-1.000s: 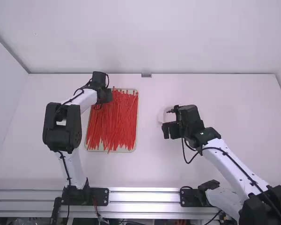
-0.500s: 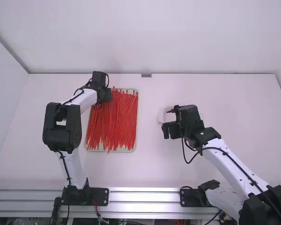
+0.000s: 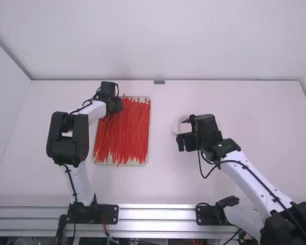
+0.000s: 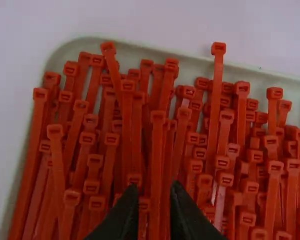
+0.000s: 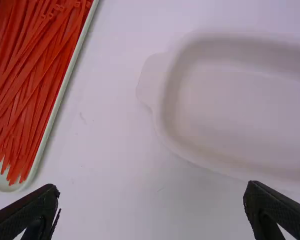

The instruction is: Fasten the cable tie

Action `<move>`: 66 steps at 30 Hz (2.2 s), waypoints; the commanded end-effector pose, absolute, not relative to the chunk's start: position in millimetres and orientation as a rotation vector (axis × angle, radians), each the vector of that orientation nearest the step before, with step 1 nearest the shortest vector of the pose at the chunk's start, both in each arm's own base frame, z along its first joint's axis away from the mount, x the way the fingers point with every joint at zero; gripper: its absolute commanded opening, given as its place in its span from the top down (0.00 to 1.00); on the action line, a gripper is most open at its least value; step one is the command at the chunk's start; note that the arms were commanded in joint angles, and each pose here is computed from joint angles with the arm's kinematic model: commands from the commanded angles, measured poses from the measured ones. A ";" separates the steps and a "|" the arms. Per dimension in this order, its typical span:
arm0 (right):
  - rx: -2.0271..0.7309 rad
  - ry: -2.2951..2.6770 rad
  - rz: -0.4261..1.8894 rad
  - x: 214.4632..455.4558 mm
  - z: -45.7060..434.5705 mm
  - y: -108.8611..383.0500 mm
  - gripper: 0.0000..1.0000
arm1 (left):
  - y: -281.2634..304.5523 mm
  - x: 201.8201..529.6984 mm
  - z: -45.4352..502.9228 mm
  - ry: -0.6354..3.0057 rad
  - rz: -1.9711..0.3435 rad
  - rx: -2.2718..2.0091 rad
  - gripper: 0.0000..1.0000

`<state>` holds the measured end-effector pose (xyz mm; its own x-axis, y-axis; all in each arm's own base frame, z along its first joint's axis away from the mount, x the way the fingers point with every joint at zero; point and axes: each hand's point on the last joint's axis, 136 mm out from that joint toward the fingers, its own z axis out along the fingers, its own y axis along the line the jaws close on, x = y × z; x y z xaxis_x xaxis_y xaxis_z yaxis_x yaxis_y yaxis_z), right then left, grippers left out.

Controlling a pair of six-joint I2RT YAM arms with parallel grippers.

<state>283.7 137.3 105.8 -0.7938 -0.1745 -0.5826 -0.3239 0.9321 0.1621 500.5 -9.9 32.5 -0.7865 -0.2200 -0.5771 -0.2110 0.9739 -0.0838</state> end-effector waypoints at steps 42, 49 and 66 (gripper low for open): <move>-0.345 2.459 0.349 290.9 121.0 139.4 0.01 | 1.1 498.1 17.6 2.407 0.026 -0.281 0.78; -0.345 2.458 0.349 291.2 121.3 139.4 0.01 | 1.5 497.5 6.2 2.422 0.031 -0.283 0.79; -0.336 2.451 0.323 293.6 122.0 136.7 0.01 | 1.8 497.7 2.0 2.469 0.043 -0.286 0.84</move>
<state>285.4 136.7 106.6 -0.7895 -0.1726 -0.5890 -0.3210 0.9341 0.1566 494.4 -4.9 1.9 -0.7687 -0.1974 -0.6084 -0.2061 0.9769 -0.0565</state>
